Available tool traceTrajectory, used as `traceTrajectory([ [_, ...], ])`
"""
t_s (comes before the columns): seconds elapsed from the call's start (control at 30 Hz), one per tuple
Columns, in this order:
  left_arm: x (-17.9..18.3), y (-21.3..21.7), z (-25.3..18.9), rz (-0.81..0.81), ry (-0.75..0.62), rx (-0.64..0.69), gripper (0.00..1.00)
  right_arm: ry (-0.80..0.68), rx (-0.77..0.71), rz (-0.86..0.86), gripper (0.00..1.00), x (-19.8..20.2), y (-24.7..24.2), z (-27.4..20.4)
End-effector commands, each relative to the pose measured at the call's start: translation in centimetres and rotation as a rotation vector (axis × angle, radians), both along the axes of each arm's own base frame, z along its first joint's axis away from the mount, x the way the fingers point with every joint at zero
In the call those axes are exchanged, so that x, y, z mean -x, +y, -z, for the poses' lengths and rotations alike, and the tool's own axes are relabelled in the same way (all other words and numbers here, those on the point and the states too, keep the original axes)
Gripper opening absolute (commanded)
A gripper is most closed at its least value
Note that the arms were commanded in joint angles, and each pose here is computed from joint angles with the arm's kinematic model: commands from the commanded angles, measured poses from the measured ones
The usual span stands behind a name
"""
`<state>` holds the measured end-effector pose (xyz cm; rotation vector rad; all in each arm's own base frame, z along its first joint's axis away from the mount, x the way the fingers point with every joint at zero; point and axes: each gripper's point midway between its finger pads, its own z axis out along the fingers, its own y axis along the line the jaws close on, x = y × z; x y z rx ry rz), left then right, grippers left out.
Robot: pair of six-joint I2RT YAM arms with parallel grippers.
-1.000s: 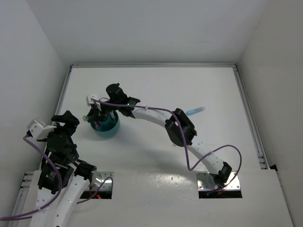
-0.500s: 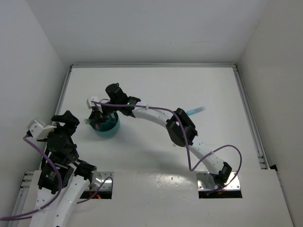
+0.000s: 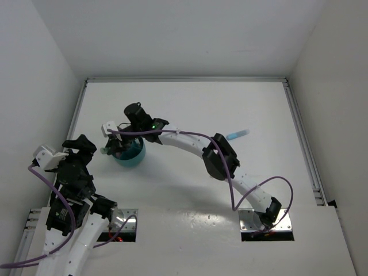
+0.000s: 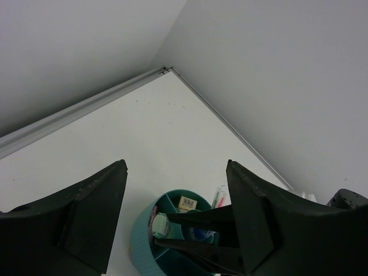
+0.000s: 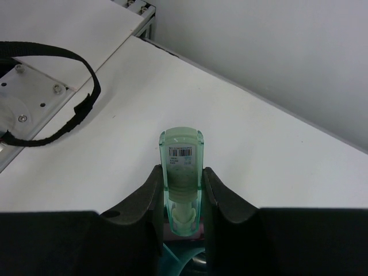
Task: Sort the stationery into containers
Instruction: Place the stationery into the container
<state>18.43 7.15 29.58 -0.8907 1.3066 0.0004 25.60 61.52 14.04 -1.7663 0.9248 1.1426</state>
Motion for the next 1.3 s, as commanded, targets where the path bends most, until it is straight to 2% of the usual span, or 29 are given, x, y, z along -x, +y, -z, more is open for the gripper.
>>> traceTrajectory([
  [0.0,0.0,0.1,-0.4,-0.003,-0.021,0.0,0.75,-0.087,-0.111,-0.022,0.02,0.6,0.2,-6.9],
  [0.17,0.2,0.1,-0.5,-0.003,-0.03,0.003,0.75,-0.096,-0.064,-0.023,0.02,1.0,0.1,-4.8],
  [0.57,0.2,0.1,-0.5,-0.003,-0.03,0.003,0.75,-0.095,-0.06,-0.002,0.02,0.4,0.6,-3.3],
  [0.83,0.3,0.4,-0.3,-0.021,-0.021,0.0,0.75,-0.083,-0.05,0.17,0.02,-2.0,1.5,-2.8],
  [1.27,0.3,0.4,-0.3,-0.021,-0.021,0.0,0.75,-0.065,0.012,0.173,0.01,-0.3,1.8,-0.9],
])
